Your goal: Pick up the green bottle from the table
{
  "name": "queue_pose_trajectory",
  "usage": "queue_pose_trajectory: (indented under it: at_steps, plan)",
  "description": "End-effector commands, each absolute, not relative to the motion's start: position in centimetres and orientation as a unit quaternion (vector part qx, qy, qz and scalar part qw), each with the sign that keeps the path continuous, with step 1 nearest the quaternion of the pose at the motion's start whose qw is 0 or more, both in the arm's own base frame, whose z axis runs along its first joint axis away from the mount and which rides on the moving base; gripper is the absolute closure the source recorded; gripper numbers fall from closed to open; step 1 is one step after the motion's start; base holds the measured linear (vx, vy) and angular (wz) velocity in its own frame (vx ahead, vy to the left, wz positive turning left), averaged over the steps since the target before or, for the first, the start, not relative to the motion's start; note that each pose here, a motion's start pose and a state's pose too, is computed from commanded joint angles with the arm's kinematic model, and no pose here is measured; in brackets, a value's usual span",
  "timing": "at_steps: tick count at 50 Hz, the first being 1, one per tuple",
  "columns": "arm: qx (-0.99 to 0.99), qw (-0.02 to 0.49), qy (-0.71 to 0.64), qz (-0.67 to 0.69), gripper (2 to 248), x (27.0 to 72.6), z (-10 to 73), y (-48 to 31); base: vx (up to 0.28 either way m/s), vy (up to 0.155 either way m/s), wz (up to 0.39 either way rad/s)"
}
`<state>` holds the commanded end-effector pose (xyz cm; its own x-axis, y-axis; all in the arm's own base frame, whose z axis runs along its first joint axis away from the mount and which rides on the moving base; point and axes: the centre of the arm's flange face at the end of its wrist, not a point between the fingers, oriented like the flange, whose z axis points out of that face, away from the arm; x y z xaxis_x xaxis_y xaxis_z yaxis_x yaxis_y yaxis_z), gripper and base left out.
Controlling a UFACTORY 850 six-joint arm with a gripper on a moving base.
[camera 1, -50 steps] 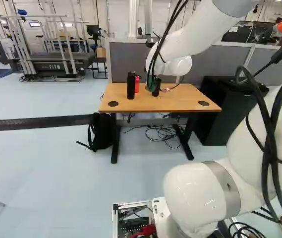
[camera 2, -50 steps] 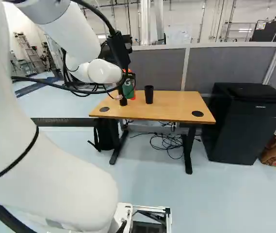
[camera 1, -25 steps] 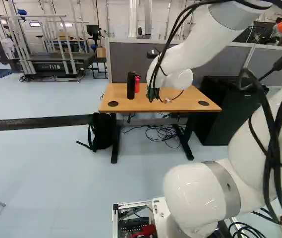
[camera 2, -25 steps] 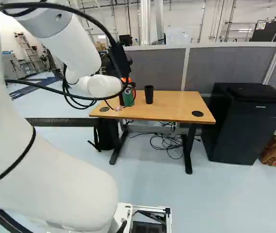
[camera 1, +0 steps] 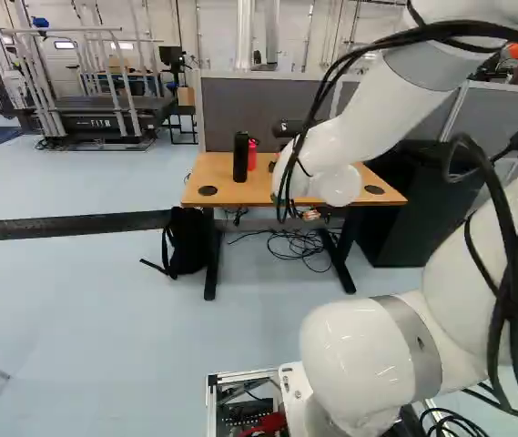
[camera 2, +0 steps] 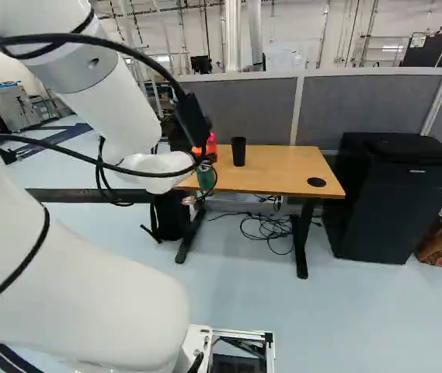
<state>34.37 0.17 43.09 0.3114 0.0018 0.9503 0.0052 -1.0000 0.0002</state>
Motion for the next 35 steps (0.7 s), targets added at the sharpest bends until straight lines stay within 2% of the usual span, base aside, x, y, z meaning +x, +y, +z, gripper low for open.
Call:
queue_pose_trajectory:
  at_steps: [35]
  plan:
    - [-0.813, 0.000, 0.000, -0.582, 127, 28.6, 37.8, 0.0, 0.000, 0.000, 0.000]
